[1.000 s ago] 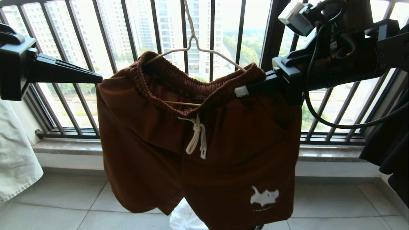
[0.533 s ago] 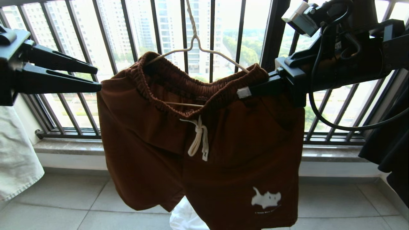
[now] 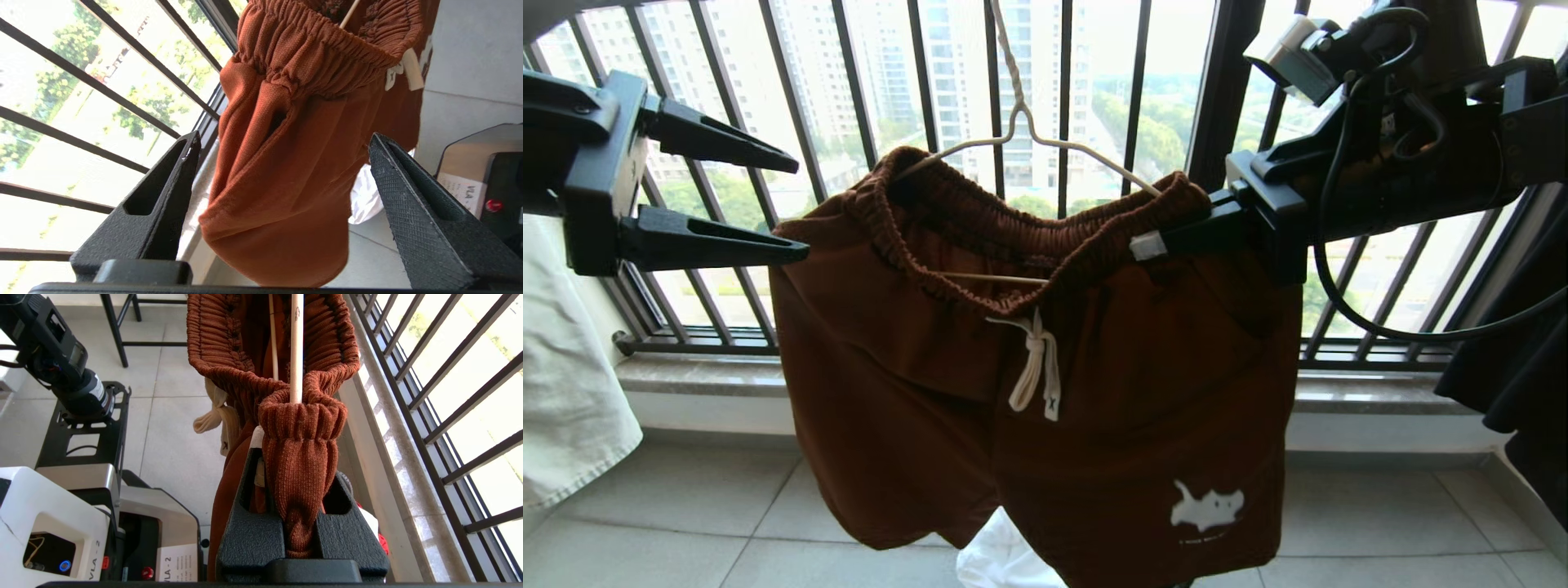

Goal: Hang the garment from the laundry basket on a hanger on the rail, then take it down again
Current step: Hang the clothes rack on the clothesline

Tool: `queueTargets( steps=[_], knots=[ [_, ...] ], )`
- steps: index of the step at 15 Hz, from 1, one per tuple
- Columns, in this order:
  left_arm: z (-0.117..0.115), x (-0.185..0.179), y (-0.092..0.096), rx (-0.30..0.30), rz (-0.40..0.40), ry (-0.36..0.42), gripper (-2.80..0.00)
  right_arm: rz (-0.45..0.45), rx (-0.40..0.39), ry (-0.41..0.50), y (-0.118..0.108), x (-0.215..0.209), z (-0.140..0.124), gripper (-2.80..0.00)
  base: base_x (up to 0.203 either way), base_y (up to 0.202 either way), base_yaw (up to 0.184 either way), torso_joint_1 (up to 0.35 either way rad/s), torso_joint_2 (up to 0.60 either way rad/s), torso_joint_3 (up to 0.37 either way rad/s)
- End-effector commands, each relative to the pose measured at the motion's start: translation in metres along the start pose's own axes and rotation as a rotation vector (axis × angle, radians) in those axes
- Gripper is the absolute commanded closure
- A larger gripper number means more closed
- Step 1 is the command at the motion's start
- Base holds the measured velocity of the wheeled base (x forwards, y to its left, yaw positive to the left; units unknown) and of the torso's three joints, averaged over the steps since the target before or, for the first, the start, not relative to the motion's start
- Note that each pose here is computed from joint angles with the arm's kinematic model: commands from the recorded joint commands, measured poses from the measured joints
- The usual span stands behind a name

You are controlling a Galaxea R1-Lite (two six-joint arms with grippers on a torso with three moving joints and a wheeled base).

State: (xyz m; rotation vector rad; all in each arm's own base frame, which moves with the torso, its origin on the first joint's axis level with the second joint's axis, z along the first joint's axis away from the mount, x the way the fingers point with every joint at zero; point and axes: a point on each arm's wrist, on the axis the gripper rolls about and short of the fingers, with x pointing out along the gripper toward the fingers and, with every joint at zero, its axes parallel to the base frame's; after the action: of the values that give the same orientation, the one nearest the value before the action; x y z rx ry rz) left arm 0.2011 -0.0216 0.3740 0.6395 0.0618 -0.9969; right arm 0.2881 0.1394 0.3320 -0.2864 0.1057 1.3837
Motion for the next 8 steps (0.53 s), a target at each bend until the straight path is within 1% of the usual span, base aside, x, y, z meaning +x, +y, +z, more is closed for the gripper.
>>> queueTargets(
  steps=[1,2,3,5,6,7,8],
  knots=[
    [0.002,0.003,0.008,0.032,0.003,-0.009,-2.8,0.015,0.003,0.001,0.001,0.003,-0.001,0.0,0.0,0.0,0.0,0.0,0.0,0.0],
    [0.005,0.004,0.012,0.054,0.009,-0.015,-2.8,0.02,0.002,0.004,0.002,0.004,-0.002,0.0,0.0,0.0,0.0,0.0,0.0,0.0],
    [0.005,0.007,0.013,0.061,0.0,-0.019,-2.8,0.024,-0.001,0.004,0.002,0.005,-0.003,0.0,0.0,0.0,0.0,0.0,0.0,0.0],
    [0.003,0.018,0.015,0.057,-0.034,-0.026,-2.8,0.026,-0.008,-0.001,0.003,0.005,-0.001,0.0,0.0,0.0,0.0,0.0,0.0,0.0],
    [0.003,0.023,0.013,0.044,-0.062,-0.029,-2.8,0.026,-0.014,-0.005,0.004,0.004,0.001,0.0,0.0,0.0,0.0,0.0,0.0,0.0],
    [0.001,0.026,0.009,0.004,-0.12,-0.037,-2.8,0.025,-0.023,-0.011,0.006,0.003,0.004,0.0,0.0,0.0,0.0,0.0,0.0,0.0],
    [-0.002,0.03,0.009,-0.023,-0.158,-0.053,-2.8,0.024,-0.024,-0.012,0.006,0.002,0.004,0.0,0.0,0.0,0.0,0.0,0.0,0.0]
  ],
)
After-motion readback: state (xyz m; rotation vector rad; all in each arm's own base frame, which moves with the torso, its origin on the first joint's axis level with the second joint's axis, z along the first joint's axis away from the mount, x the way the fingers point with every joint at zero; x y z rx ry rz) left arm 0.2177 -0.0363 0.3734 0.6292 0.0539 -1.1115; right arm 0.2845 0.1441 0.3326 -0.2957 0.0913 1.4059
